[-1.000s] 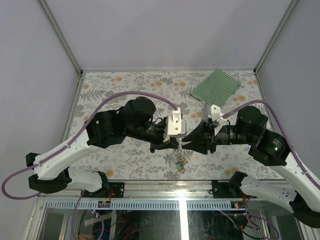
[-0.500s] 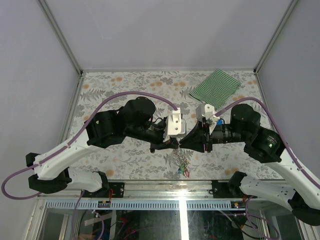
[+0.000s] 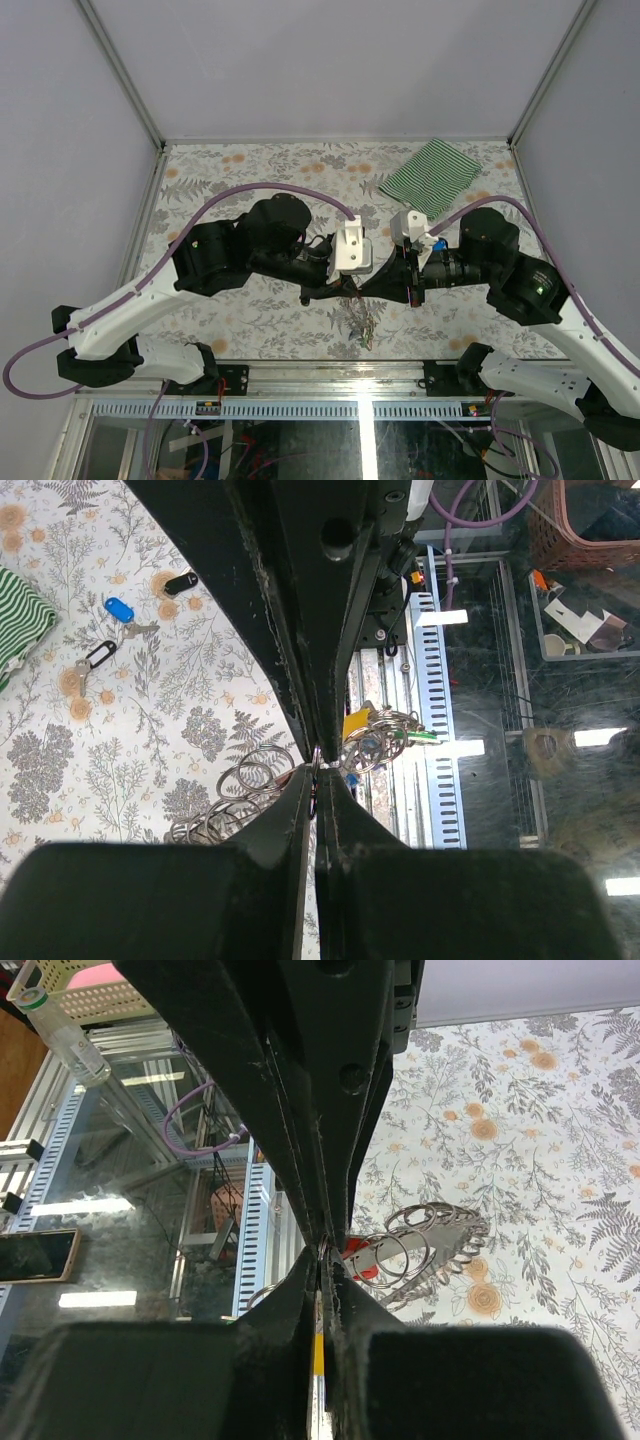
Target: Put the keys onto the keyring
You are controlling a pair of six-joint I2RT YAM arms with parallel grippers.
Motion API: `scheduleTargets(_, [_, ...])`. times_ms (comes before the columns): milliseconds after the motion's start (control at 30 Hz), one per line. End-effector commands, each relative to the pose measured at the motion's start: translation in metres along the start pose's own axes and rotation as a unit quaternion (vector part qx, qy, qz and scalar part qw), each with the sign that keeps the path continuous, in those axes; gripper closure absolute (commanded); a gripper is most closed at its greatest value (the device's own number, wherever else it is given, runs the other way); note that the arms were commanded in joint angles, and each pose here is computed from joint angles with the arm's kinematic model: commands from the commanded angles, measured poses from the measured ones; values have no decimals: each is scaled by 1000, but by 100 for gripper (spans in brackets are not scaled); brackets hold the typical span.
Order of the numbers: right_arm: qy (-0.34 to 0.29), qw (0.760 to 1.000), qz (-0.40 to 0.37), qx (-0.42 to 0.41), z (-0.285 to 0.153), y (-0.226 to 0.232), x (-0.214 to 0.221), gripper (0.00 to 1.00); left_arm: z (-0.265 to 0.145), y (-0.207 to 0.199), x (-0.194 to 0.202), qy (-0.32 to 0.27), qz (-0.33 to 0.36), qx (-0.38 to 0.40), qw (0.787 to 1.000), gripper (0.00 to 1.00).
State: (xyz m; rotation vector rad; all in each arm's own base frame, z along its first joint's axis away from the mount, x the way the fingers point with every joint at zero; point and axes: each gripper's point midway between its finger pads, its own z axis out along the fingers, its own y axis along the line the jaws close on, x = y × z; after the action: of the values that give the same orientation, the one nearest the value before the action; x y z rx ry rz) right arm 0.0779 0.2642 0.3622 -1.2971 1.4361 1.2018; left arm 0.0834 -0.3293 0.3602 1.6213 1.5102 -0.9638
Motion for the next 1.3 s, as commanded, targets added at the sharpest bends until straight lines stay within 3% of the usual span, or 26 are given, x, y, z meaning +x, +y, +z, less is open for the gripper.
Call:
scheduleTargets(0, [-21, 1000, -18, -15, -4, 8, -13, 100, -11, 4, -28, -44, 26, -17, 999, 98])
scheduleTargets(267, [-89, 994, -60, -11, -15, 17, -39, 100, -24, -3, -43, -138, 29, -33, 989, 79])
scheduleTargets(467, [-148, 985, -82, -9, -21, 23, -58, 100, -39, -11, -57, -237, 29, -44, 970, 76])
scheduleTargets(700, [-219, 971, -93, -6, -27, 26, -78, 100, -50, -16, -72, -310, 34, -41, 949, 75])
scheduleTargets(1267, [-257, 962, -95, -3, -32, 27, -87, 100, -41, -24, -75, -313, 44, -8, 949, 81])
